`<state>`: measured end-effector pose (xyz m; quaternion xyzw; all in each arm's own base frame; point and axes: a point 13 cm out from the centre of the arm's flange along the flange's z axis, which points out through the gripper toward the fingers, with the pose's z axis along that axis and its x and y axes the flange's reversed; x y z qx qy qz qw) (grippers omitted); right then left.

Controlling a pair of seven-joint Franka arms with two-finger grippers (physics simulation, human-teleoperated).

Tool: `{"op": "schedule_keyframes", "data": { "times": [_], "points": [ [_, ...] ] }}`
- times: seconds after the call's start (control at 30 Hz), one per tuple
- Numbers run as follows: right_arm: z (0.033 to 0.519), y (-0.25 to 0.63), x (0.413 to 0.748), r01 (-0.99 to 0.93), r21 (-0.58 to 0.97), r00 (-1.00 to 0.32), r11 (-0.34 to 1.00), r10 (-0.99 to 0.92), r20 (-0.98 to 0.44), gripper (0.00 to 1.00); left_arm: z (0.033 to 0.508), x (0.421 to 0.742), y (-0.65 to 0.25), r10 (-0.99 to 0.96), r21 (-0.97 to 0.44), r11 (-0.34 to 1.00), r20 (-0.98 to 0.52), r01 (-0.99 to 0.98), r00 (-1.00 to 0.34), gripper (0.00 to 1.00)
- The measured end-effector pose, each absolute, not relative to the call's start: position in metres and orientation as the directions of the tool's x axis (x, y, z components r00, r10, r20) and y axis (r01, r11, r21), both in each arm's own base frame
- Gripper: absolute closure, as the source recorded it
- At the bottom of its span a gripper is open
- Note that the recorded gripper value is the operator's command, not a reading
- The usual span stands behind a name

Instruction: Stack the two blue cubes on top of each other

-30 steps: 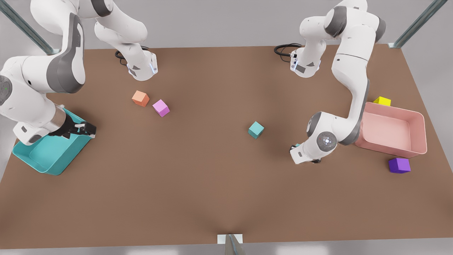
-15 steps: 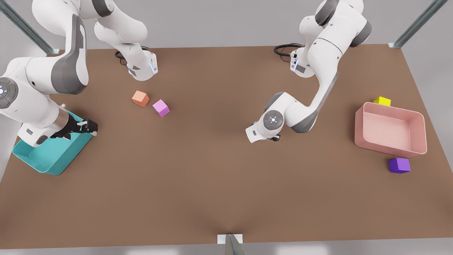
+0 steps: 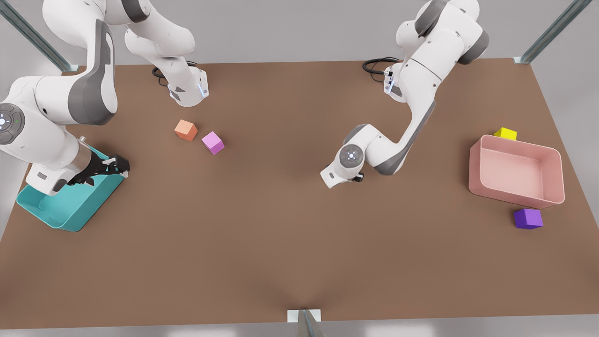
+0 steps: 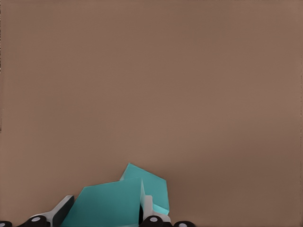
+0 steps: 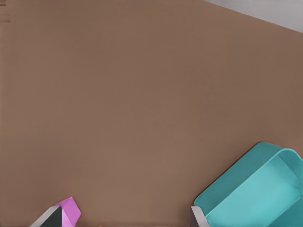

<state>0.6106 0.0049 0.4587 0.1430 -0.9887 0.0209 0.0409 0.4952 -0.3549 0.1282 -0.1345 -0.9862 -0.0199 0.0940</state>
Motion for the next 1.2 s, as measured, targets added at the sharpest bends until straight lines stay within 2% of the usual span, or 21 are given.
{"op": "schedule_keyframes", "data": {
  "times": [0.2, 0.23, 0.27, 0.5, 0.57, 0.77, 0.87, 0.93, 0.97, 1.0, 1.03, 1.2],
  "points": [
    [0.459, 0.005, 0.611, -0.305, -0.028, -0.949, 0.952, -0.302, 0.088, 0.0, 0.129, 0.492, -0.361, 0.22, 0.02, 0.974, 0.173, 0.227, -0.96, 0.31],
    [0.459, 0.005, 0.611, -0.308, -0.027, -0.948, 0.951, -0.305, 0.088, 0.0, 0.13, 0.492, -0.362, 0.213, 0.02, 0.975, 0.171, 0.219, -0.962, 0.09],
    [0.458, 0.005, 0.611, -0.311, -0.027, -0.948, 0.95, -0.307, 0.088, 0.0, 0.13, 0.492, -0.362, 0.207, 0.02, 0.977, 0.171, 0.213, -0.963, 0.0],
    [0.459, 0.005, 0.611, -0.325, -0.026, -0.943, 0.945, -0.322, 0.089, 0.0, 0.143, 0.5, -0.36, 0.163, 0.027, 0.985, 0.152, 0.169, -0.975, 0.0],
    [0.459, 0.004, 0.611, -0.328, -0.026, -0.942, 0.944, -0.325, 0.089, 0.0, 0.182, 0.525, -0.36, 0.141, 0.029, 0.989, 0.101, 0.145, -0.985, 0.0],
    [0.459, 0.0, 0.611, -0.329, -0.026, -0.941, 0.944, -0.326, 0.089, 0.0, 0.356, 0.613, -0.331, 0.036, 0.022, 0.999, -0.051, 0.035, -0.998, 0.0],
    [0.459, -0.003, 0.611, -0.329, -0.026, -0.941, 0.944, -0.326, 0.089, 0.0, 0.423, 0.659, -0.227, -0.131, 0.013, 0.991, -0.083, -0.133, -0.988, 0.0],
    [0.459, -0.002, 0.611, -0.331, -0.025, -0.94, 0.943, -0.328, 0.089, 0.0, 0.446, 0.672, -0.127, -0.281, 0.054, 0.957, -0.067, -0.284, -0.958, 0.0],
    [0.459, -0.002, 0.611, -0.332, -0.025, -0.94, 0.943, -0.329, 0.089, 0.0, 0.457, 0.66, -0.083, -0.348, 0.051, 0.935, -0.038, -0.35, -0.937, 0.0],
    [0.459, -0.002, 0.611, -0.332, -0.025, -0.94, 0.943, -0.329, 0.089, 0.0, 0.457, 0.63, -0.065, -0.365, 0.051, 0.93, 0.0, -0.365, -0.931, 0.0],
    [0.459, -0.003, 0.611, -0.332, -0.025, -0.94, 0.943, -0.329, 0.088, 0.0, 0.457, 0.615, -0.062, -0.361, 0.032, 0.932, 0.023, -0.36, -0.932, 0.0],
    [0.46, -0.005, 0.611, -0.332, -0.025, -0.94, 0.943, -0.329, 0.087, 0.0, 0.458, 0.61, -0.072, -0.281, -0.053, 0.958, 0.044, -0.283, -0.959, 0.0]
  ]
}}
